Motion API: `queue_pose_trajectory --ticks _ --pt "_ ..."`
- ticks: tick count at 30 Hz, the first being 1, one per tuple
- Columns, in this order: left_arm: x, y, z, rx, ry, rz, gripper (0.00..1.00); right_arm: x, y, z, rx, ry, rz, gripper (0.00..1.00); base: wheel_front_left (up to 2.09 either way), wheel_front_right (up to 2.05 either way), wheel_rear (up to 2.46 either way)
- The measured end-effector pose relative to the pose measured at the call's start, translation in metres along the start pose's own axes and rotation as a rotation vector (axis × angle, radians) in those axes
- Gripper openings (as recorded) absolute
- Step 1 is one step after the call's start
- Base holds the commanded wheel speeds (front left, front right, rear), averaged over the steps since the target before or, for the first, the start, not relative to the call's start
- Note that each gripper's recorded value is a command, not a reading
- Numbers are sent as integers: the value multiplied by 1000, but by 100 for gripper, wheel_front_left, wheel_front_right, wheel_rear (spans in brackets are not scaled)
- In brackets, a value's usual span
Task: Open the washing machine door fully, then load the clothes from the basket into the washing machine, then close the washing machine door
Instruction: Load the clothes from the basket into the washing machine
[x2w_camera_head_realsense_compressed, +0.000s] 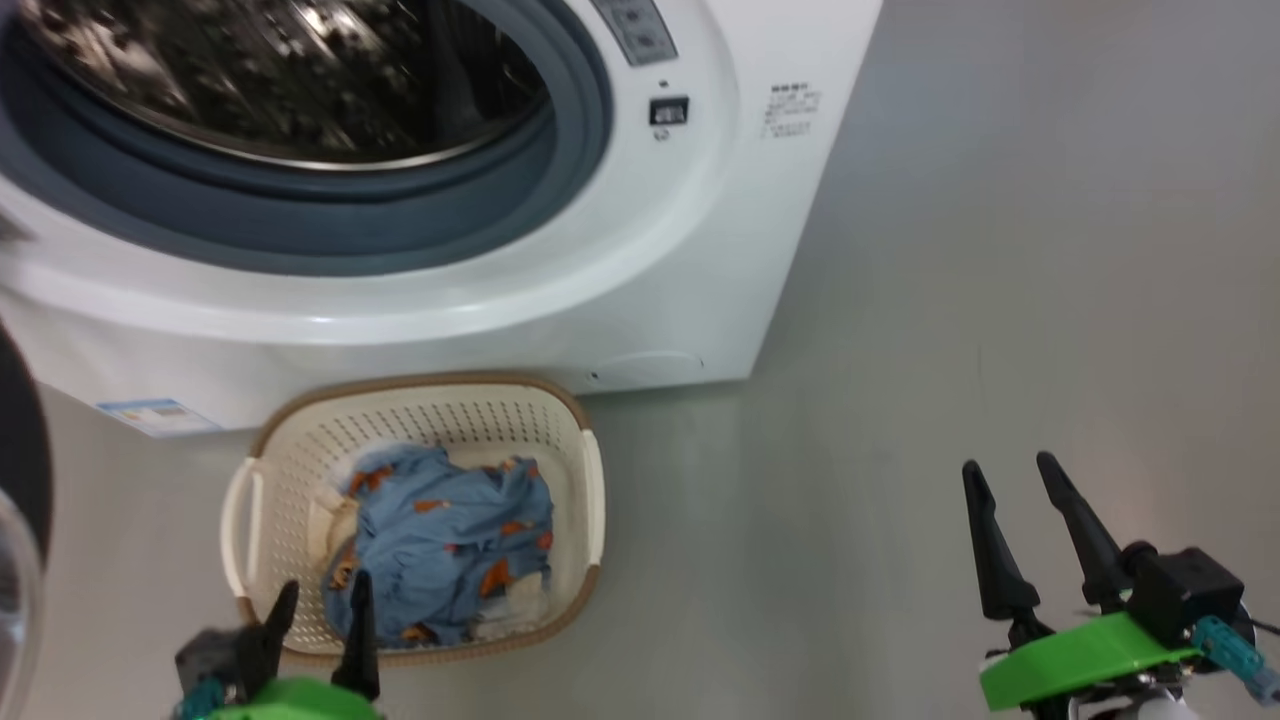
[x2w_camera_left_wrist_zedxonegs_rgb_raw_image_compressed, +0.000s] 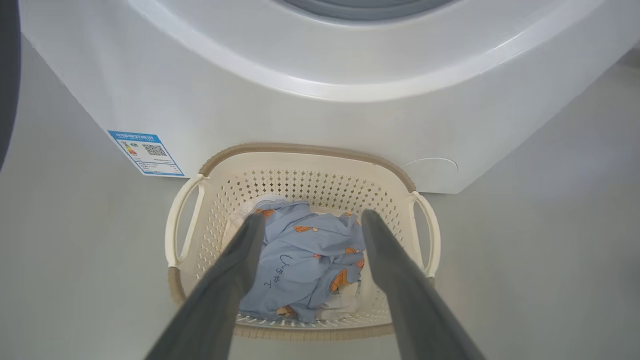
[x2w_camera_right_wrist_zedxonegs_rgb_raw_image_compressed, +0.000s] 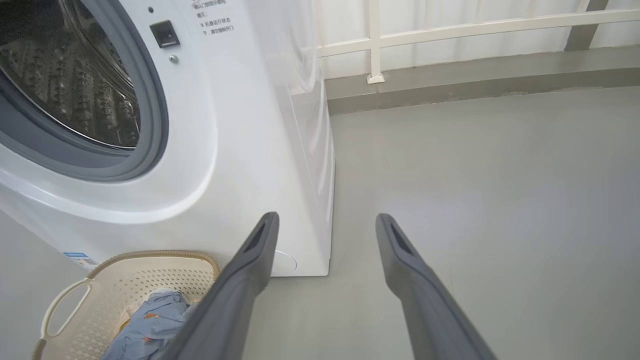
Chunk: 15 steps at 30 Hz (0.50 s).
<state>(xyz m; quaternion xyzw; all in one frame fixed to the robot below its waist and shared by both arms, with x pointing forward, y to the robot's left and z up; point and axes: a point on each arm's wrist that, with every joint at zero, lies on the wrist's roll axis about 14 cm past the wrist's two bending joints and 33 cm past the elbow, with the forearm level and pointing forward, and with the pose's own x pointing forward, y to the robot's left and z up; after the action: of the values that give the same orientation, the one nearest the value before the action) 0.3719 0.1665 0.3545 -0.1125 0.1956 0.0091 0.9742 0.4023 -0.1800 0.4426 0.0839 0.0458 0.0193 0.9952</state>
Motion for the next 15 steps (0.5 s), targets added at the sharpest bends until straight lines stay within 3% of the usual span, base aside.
queue_pose_trajectory --ticks 8,15 --pt "60 -7 -37 3 179 -37 100 22 -8 -22 4 50 -15 100 0 0 0" --pt "93 -1 -75 67 336 -74 100 34 -25 -42 3 95 -48 100 0 0 0"
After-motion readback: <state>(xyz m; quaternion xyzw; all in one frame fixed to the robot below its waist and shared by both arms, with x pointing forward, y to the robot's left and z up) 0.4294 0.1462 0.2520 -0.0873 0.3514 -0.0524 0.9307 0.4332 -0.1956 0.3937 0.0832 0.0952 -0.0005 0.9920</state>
